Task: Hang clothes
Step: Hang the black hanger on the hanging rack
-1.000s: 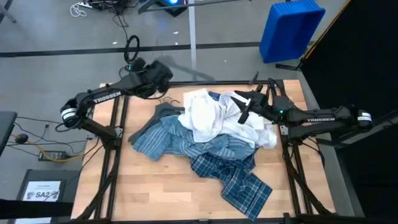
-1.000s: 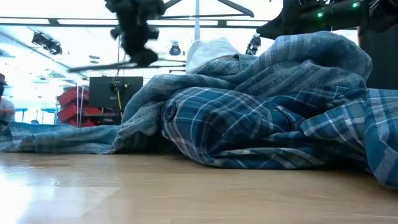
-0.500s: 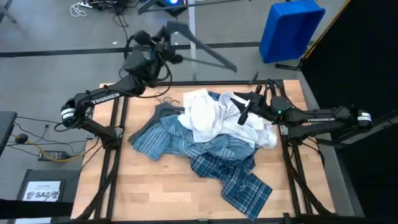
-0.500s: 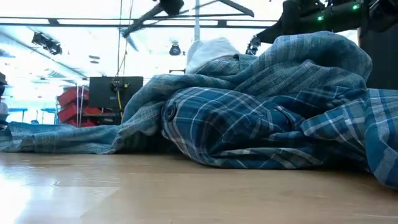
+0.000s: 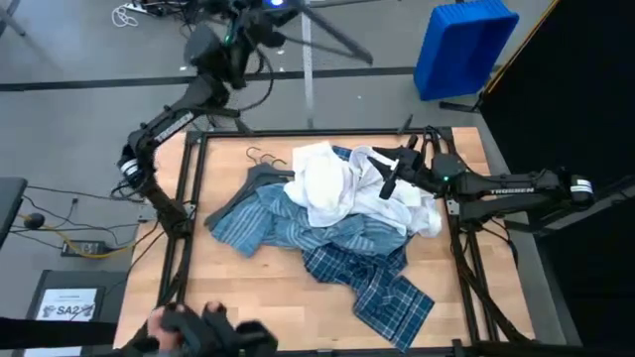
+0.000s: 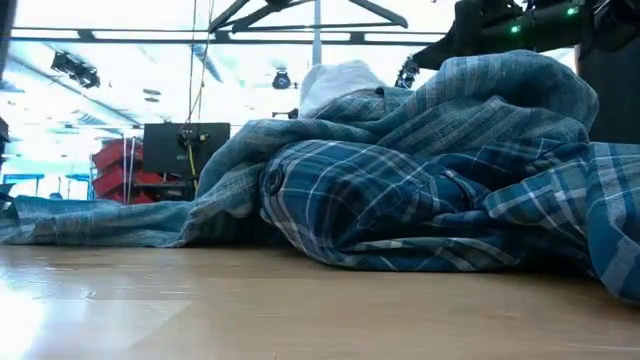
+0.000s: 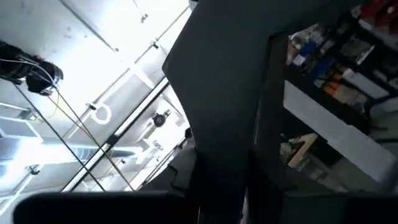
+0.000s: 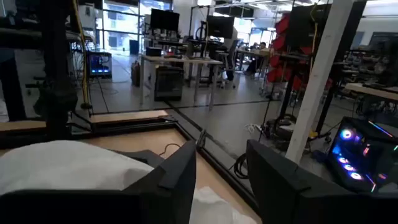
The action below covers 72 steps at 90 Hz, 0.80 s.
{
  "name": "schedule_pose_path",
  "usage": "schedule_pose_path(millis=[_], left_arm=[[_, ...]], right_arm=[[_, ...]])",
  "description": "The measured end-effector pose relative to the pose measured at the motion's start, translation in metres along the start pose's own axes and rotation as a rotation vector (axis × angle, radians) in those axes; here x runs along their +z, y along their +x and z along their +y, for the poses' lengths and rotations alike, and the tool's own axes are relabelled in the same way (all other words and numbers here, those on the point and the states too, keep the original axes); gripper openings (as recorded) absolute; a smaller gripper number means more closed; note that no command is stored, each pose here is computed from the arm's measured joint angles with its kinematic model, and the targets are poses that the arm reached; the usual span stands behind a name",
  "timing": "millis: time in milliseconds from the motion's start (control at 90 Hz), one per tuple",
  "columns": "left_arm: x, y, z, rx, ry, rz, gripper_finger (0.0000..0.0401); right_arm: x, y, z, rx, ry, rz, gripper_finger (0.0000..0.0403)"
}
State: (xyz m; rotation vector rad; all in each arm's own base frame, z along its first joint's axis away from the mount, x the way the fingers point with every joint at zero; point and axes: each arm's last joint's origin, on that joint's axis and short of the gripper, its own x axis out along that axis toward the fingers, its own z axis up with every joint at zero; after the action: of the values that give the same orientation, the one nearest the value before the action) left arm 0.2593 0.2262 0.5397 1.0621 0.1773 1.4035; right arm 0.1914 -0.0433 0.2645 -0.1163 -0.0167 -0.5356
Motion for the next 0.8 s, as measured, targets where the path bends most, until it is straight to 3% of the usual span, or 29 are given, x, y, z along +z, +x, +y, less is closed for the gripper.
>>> schedule_pose_path(millis=[256, 367, 733, 800], left_arm=[[0.016, 0.044, -0.018, 0.065, 0.08, 0.049, 0.0068], [0.013, 0.043, -0.033, 0.066, 0.155, 0.018, 0.0068], [0.019, 0.04, -0.044, 0.023, 0.154, 0.0, 0.0068], [0.02, 0.039, -0.045, 0.015, 0.16, -0.003, 0.0092]], right_arm=[[0.0, 0.0, 0.0, 0.0, 0.0, 0.0, 0.0112], [0.0, 0.0, 0.0, 0.0, -0.001, 0.003, 0.0113], [-0.001, 0.0, 0.0, -0.001, -0.004, 0.01, 0.0114], [-0.001, 0.0, 0.0, -0.002, -0.004, 0.01, 0.0115]])
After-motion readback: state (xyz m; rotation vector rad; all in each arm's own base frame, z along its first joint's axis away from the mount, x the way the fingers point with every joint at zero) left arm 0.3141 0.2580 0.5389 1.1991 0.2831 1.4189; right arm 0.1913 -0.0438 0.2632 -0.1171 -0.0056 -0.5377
